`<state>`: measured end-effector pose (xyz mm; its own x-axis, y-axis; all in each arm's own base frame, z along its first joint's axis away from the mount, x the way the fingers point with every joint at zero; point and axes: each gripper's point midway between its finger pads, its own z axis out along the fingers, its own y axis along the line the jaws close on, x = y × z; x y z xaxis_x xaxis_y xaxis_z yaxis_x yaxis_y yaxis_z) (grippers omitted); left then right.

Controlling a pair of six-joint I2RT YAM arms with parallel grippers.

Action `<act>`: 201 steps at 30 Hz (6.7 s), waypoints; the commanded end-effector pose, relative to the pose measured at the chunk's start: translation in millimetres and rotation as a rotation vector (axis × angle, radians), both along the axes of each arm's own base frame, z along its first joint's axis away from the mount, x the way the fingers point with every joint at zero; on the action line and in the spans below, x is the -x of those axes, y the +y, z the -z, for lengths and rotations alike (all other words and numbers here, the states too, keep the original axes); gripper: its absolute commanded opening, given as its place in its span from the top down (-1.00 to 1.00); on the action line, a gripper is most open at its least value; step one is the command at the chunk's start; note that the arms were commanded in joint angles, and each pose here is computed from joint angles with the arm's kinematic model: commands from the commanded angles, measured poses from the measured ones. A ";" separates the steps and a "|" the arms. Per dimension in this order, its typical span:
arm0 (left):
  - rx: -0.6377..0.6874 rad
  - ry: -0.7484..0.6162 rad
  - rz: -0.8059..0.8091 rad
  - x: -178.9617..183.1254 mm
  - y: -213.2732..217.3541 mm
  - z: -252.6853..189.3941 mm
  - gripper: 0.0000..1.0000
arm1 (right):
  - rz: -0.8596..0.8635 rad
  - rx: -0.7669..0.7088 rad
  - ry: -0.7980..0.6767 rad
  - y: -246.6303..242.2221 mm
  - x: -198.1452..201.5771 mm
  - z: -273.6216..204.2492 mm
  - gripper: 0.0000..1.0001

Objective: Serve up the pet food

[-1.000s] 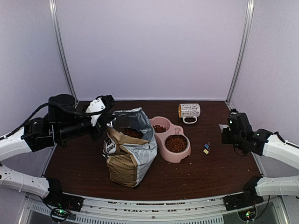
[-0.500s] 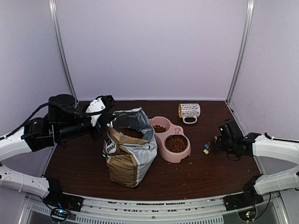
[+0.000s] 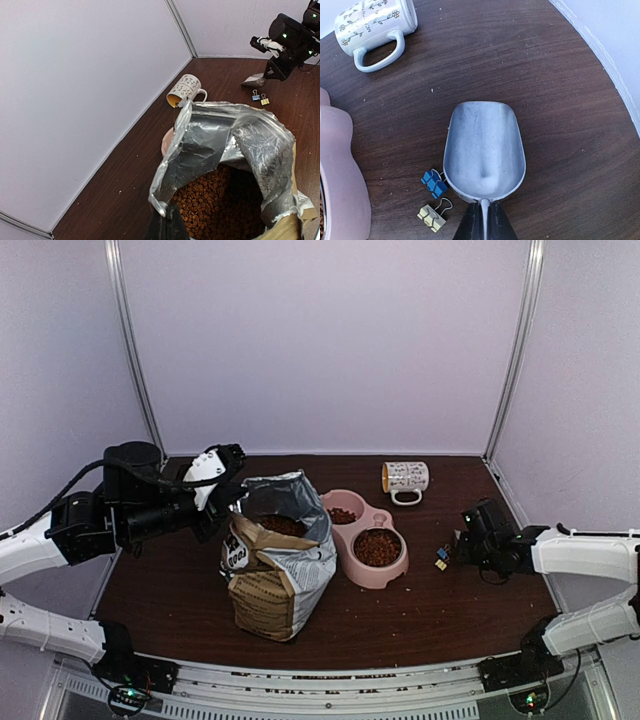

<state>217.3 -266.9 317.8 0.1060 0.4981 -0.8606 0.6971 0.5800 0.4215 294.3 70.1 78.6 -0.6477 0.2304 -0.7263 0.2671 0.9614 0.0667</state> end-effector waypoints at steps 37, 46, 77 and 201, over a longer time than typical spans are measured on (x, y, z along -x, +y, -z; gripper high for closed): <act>0.448 0.309 -0.190 11.3 35.5 -76.6 -0.92 | -0.758 -0.487 -0.265 189.6 32.0 -196.5 -0.27; 0.331 0.526 -0.271 0.1 15.6 -41.8 -0.95 | -0.870 -0.655 -0.197 288.0 68.8 -221.4 -0.21; 0.305 0.693 -0.192 -11.7 -5.0 1.8 0.79 | -0.859 -0.456 -0.023 336.0 81.5 -175.4 0.73; 0.208 0.419 0.102 116.1 -40.5 -35.0 1.00 | -0.857 -0.552 -0.240 269.6 26.8 -241.5 -0.34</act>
